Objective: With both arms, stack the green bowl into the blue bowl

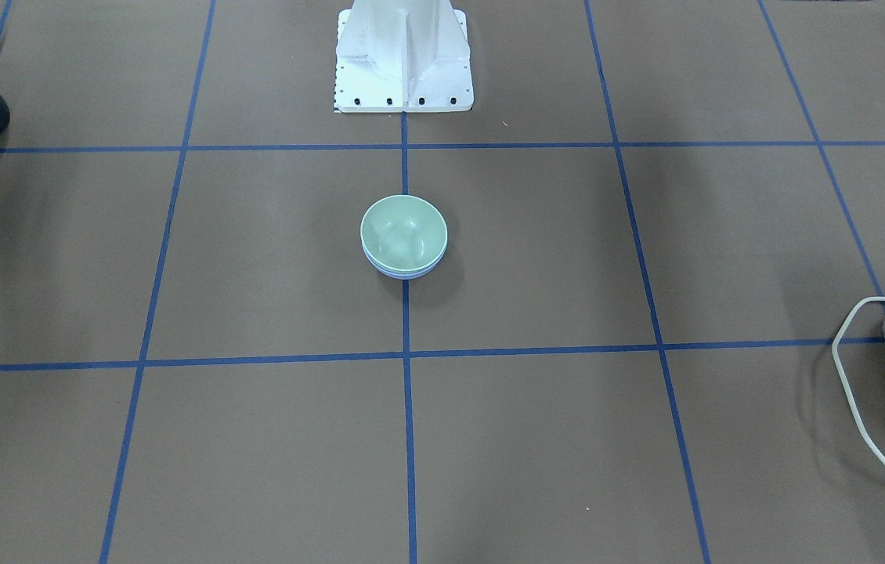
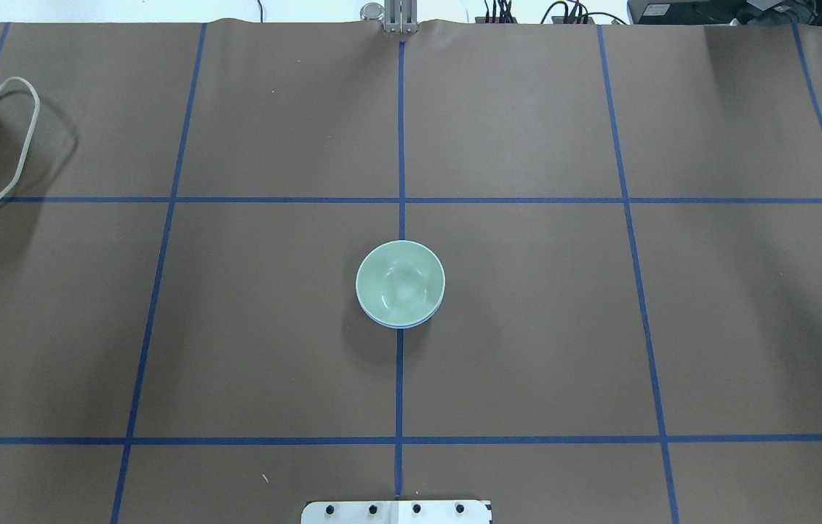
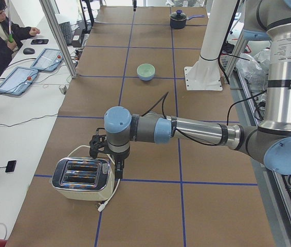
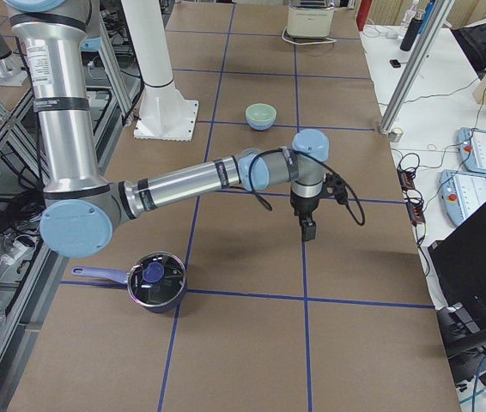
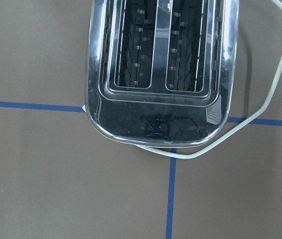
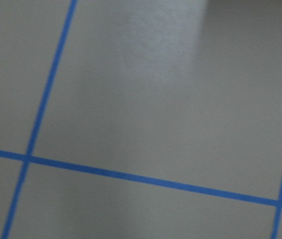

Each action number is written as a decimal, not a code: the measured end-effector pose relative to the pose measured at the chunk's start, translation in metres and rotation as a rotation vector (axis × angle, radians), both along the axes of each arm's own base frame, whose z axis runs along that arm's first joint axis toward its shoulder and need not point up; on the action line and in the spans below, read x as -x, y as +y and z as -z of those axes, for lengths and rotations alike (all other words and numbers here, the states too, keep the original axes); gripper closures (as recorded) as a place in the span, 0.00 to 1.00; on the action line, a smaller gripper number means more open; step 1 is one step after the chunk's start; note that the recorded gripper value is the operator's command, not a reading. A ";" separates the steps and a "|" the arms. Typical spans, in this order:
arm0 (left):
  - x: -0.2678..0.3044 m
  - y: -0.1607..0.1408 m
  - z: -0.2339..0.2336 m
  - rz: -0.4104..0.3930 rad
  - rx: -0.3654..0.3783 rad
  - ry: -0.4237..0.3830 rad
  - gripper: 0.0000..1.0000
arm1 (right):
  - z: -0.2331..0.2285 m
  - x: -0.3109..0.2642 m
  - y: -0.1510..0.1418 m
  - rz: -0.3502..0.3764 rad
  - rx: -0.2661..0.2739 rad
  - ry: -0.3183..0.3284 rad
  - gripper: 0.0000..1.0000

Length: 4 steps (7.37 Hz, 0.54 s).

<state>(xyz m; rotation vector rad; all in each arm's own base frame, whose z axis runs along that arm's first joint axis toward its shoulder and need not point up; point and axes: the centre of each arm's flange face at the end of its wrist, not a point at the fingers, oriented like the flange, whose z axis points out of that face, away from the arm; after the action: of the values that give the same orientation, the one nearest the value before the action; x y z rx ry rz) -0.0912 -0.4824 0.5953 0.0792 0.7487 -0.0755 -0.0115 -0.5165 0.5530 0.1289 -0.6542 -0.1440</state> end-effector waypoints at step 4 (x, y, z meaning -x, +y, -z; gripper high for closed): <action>-0.003 0.000 -0.002 -0.012 0.000 -0.005 0.02 | -0.102 -0.077 0.100 -0.052 0.148 0.035 0.00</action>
<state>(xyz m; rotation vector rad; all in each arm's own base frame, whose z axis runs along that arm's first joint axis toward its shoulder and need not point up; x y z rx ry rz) -0.0879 -0.4826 0.5975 0.0754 0.7443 -0.0641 0.0651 -0.4161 0.6553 0.0011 -0.6242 -0.0472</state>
